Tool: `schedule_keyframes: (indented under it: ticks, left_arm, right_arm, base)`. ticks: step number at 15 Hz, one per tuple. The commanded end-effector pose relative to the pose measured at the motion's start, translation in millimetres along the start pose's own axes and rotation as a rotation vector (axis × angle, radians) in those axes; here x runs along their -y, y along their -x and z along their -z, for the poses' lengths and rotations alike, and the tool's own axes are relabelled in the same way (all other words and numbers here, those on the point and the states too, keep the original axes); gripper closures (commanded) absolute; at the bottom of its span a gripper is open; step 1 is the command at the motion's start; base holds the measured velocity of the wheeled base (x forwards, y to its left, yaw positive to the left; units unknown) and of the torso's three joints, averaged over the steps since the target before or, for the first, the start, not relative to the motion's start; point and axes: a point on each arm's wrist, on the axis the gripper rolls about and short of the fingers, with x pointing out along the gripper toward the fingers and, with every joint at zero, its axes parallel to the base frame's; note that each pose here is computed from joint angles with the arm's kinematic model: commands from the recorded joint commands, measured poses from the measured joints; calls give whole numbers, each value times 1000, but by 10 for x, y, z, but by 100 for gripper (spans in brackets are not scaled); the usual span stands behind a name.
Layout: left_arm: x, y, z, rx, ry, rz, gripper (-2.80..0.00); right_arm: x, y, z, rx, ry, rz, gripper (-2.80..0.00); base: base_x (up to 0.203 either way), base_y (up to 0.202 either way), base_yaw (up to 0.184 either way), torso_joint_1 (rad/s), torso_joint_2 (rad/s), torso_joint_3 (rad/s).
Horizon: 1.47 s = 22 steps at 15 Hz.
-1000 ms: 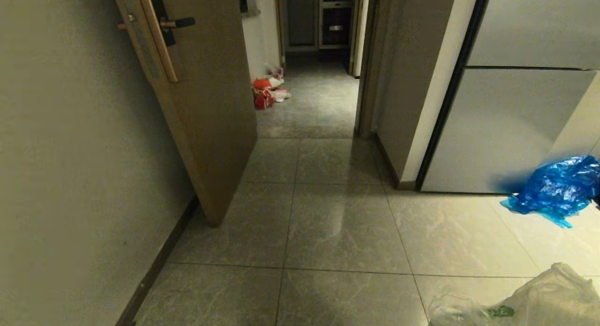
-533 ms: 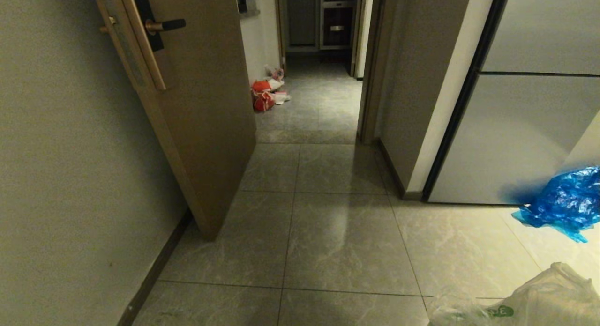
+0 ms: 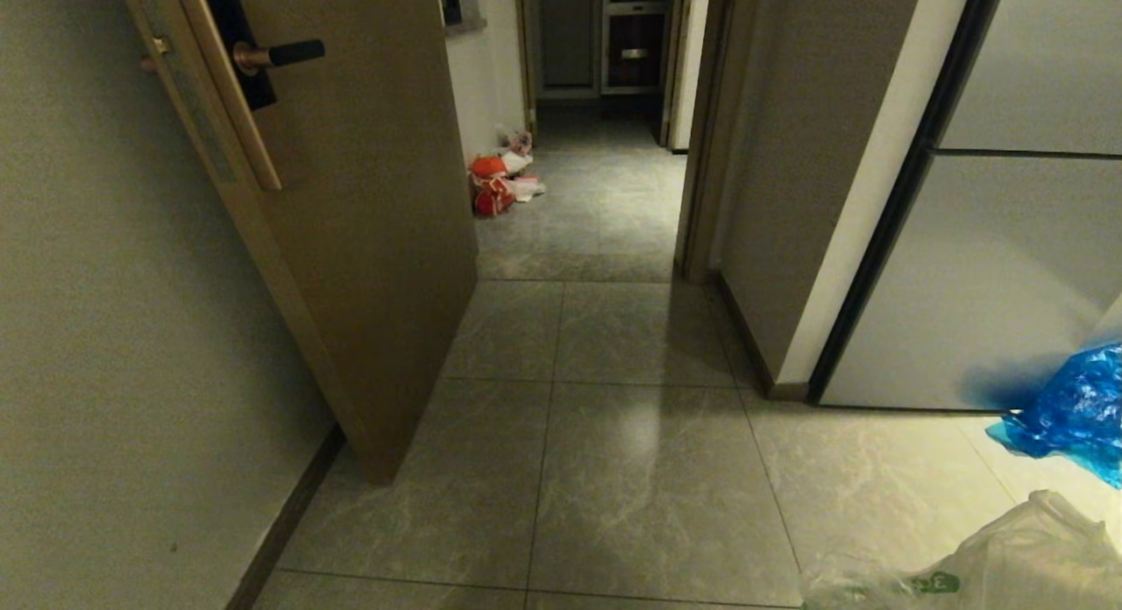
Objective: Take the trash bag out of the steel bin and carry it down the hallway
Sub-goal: Put the trash bag at the door
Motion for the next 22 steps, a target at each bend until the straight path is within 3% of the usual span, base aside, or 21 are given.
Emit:
schedule_keyframes:
  ticks: [1,22]
  left_arm:
    - [0,-2,3,-2,0,0,0]
    - [0,-2,4,-3,0,0,0]
  right_arm:
    - [0,-10,38,-15,1,-1,0]
    - [0,-10,38,-15,0,-1,0]
  base:
    - [194,0,3,0,5,2]
    - [193,0,1,2,3,3]
